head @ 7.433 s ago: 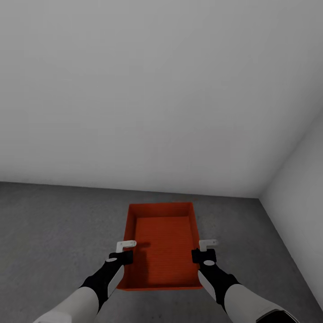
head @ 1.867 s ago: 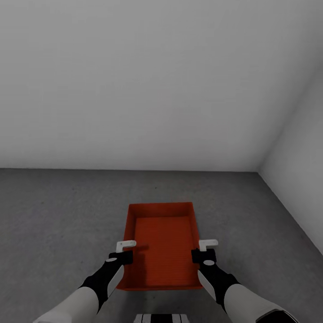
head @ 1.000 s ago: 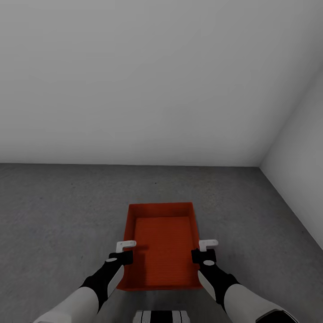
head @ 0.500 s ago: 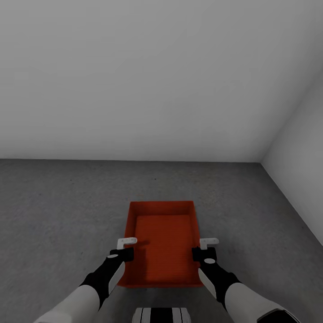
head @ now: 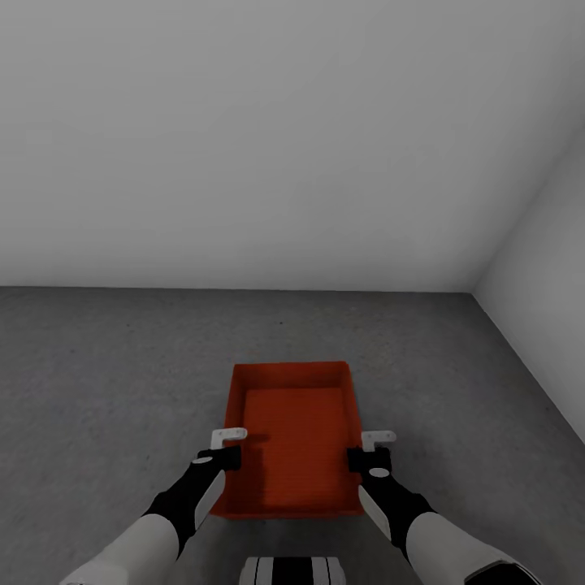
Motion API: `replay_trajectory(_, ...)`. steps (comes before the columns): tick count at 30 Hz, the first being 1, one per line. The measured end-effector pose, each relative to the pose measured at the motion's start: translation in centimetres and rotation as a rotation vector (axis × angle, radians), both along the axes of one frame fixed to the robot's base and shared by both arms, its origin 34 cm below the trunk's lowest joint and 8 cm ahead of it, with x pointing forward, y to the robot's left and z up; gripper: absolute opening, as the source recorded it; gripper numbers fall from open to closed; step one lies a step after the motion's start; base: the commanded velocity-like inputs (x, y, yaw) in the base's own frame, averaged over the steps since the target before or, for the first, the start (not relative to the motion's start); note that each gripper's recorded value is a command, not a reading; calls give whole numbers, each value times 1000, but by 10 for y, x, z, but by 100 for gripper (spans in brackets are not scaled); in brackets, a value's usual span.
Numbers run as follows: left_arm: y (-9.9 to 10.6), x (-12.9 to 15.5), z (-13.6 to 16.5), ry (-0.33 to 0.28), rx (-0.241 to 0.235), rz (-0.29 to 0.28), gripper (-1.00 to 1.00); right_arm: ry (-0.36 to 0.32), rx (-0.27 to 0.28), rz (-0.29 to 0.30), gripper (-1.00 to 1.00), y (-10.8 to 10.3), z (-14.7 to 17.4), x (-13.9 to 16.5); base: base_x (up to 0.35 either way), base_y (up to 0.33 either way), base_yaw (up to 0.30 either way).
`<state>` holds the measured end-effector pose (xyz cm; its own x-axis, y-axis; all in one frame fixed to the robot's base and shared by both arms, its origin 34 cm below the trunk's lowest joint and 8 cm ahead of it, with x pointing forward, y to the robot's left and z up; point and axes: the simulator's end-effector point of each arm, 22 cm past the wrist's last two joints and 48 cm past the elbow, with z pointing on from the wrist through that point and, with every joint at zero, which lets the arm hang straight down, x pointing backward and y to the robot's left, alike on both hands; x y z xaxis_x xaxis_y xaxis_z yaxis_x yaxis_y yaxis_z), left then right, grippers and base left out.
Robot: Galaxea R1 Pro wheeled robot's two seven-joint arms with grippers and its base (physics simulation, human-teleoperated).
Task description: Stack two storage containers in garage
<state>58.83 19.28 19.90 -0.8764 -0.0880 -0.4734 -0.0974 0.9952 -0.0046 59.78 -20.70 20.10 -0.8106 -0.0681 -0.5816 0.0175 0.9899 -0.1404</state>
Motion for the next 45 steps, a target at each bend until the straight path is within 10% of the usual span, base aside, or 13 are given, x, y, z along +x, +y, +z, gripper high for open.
replay_trajectory(45,2,5,22,-61,5,6,100,-54,-1,2,100,0,32,17,0,0,0)
